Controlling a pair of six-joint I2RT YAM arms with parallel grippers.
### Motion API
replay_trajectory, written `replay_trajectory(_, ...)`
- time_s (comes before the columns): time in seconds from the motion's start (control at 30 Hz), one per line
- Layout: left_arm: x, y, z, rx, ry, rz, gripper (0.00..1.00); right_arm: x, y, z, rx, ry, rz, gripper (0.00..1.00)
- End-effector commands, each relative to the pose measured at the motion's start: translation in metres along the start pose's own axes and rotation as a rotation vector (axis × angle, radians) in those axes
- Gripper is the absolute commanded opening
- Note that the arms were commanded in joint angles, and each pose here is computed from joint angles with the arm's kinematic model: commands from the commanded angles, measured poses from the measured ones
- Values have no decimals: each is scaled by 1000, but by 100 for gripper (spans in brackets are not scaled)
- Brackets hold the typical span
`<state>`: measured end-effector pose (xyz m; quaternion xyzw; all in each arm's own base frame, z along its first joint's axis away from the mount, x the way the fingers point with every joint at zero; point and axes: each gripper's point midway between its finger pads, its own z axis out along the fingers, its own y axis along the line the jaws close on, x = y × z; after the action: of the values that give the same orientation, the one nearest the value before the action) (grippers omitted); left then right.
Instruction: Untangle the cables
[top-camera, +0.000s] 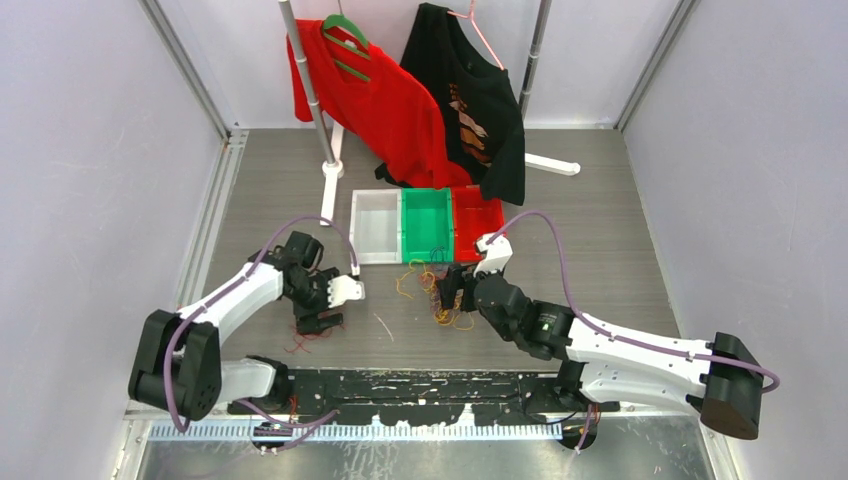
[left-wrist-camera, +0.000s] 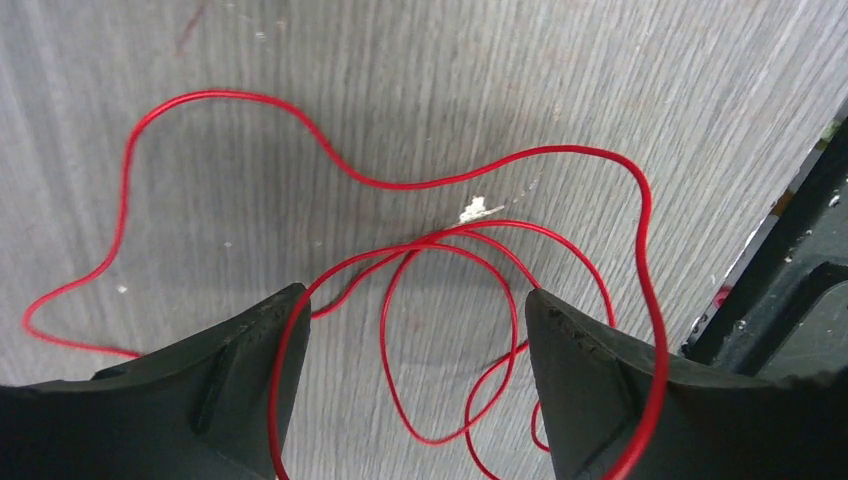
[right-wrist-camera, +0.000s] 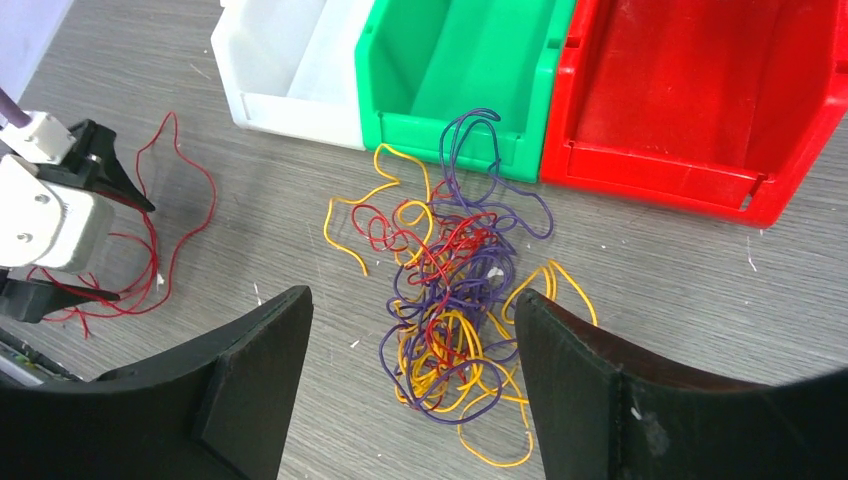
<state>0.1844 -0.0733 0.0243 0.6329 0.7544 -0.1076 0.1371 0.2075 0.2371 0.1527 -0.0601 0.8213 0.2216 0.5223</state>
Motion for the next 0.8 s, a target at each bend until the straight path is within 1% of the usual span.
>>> replay_trajectory(0.0,0,6,13,19,-9,47,76,-25,16,-1,-33,-53,31,77)
replay_trajectory(0.07,3,4,15,39,9,20,68,-25,14,0,-24,-56,36,75)
replay_trajectory(0.13,1,-2,16,72,4,-24,54,-26,13,0,-16,-59,45,72)
replay_trajectory(0.2,-4,-1,13,59,-12,-84,28,-26,12,1,-9,-61,48,69)
replay_trajectory(0.27,-11,2,4,39,-28,-142,9,-26,11,1,-1,-64,51,65)
replay_trajectory(0.3,-17,3,-3,30,-42,-161,3,-27,11,2,1,-67,54,62)
replay_trajectory(0.33,-21,0,-12,37,-46,-191,0,-28,10,2,6,-70,55,60)
replay_trajectory(0.37,-25,-5,-21,52,-50,-220,0,-29,10,2,9,-72,57,58)
replay_trajectory(0.47,-49,2,-59,-6,-118,-255,0,-34,9,2,17,-82,62,52)
replay_trajectory(0.53,-65,7,-84,-39,-170,-266,0,-37,8,2,19,-88,67,48)
replay_trajectory(0.67,-110,21,-144,-112,-314,-290,0,-42,5,0,27,-99,83,42)
replay_trajectory(0.77,-133,26,-176,-125,-385,-305,0,-44,3,-1,30,-108,102,40)
